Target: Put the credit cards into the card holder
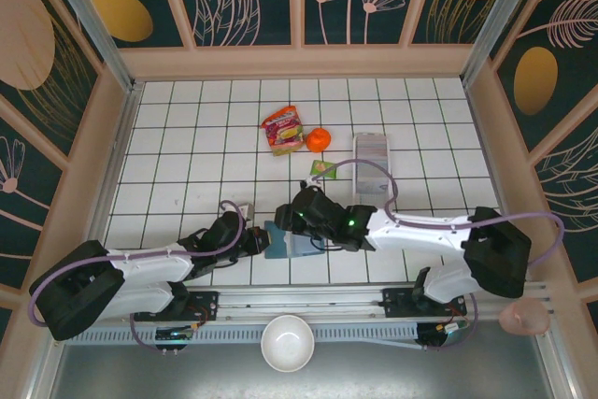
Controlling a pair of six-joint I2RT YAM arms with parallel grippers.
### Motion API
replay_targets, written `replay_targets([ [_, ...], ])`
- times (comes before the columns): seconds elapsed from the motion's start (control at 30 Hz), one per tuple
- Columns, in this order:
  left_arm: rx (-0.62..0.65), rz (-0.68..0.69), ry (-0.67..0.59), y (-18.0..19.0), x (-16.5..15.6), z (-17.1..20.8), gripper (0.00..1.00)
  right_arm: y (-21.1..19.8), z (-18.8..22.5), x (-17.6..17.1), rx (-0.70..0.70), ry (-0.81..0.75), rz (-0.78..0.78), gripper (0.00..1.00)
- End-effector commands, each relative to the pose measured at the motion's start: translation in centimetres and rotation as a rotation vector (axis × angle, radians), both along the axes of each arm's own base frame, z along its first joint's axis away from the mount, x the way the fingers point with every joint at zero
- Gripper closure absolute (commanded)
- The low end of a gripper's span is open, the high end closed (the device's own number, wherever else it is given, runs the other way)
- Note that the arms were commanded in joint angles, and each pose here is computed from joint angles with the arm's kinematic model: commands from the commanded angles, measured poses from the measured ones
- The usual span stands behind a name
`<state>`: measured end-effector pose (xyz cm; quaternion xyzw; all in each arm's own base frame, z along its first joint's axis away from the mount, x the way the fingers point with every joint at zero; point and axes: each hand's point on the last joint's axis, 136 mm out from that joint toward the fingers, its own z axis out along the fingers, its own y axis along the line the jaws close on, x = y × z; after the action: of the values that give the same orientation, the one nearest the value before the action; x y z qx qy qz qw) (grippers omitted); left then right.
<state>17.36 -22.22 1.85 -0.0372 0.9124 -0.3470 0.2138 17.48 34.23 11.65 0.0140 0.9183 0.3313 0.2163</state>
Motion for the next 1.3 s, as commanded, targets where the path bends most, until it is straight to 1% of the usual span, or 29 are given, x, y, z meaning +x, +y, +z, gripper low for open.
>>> replay_targets([
  [0.0, 0.05, 0.007, 0.033, 1.1, -0.7, -1.5, 1.0, -3.8, -2.3, -1.4, -0.154, 0.049, -0.056, 0.46],
  [0.07, 0.048, 0.006, 0.032, 1.0, -0.7, -1.4, 1.0, -4.6, -3.3, -2.4, -0.174, 0.089, -0.061, 0.44],
  [0.17, 0.05, 0.007, 0.034, 1.1, -0.7, -1.5, 1.0, -5.1, -4.9, -3.4, -0.199, 0.129, -0.057, 0.45],
  [0.33, 0.047, 0.006, 0.034, 1.1, -0.8, -1.4, 1.0, -5.0, -6.4, -3.7, -0.234, 0.154, -0.058, 0.48],
  [0.43, 0.046, 0.006, 0.033, 1.2, -0.9, -1.4, 1.0, -5.6, -7.1, -3.7, -0.271, 0.16, -0.078, 0.48],
  [0.57, 0.042, 0.008, 0.031, 1.3, -0.9, -1.3, 1.0, -5.5, -7.7, -3.7, -0.281, 0.17, -0.076, 0.48],
  [0.8, 0.039, 0.01, 0.029, 1.4, -1.0, -1.3, 1.0, -4.4, -7.5, -3.5, -0.259, 0.162, -0.056, 0.49],
  [1.0, 0.038, 0.007, 0.028, 1.3, -1.0, -1.4, 1.0, -4.9, -6.3, -3.3, -0.309, 0.1, -0.075, 0.49],
  [1.1, 0.038, 0.006, 0.03, 1.3, -1.0, -1.4, 1.0, -4.5, -5.1, -3.4, -0.304, 0.059, -0.064, 0.47],
  [1.17, 0.038, 0.006, 0.03, 1.3, -1.0, -1.4, 1.0, -4.5, -5.0, -3.5, -0.307, 0.054, -0.062, 0.47],
  [1.27, 0.038, 0.007, 0.028, 1.3, -0.9, -1.4, 1.0, -4.7, -5.7, -3.7, -0.33, 0.066, -0.06, 0.47],
])
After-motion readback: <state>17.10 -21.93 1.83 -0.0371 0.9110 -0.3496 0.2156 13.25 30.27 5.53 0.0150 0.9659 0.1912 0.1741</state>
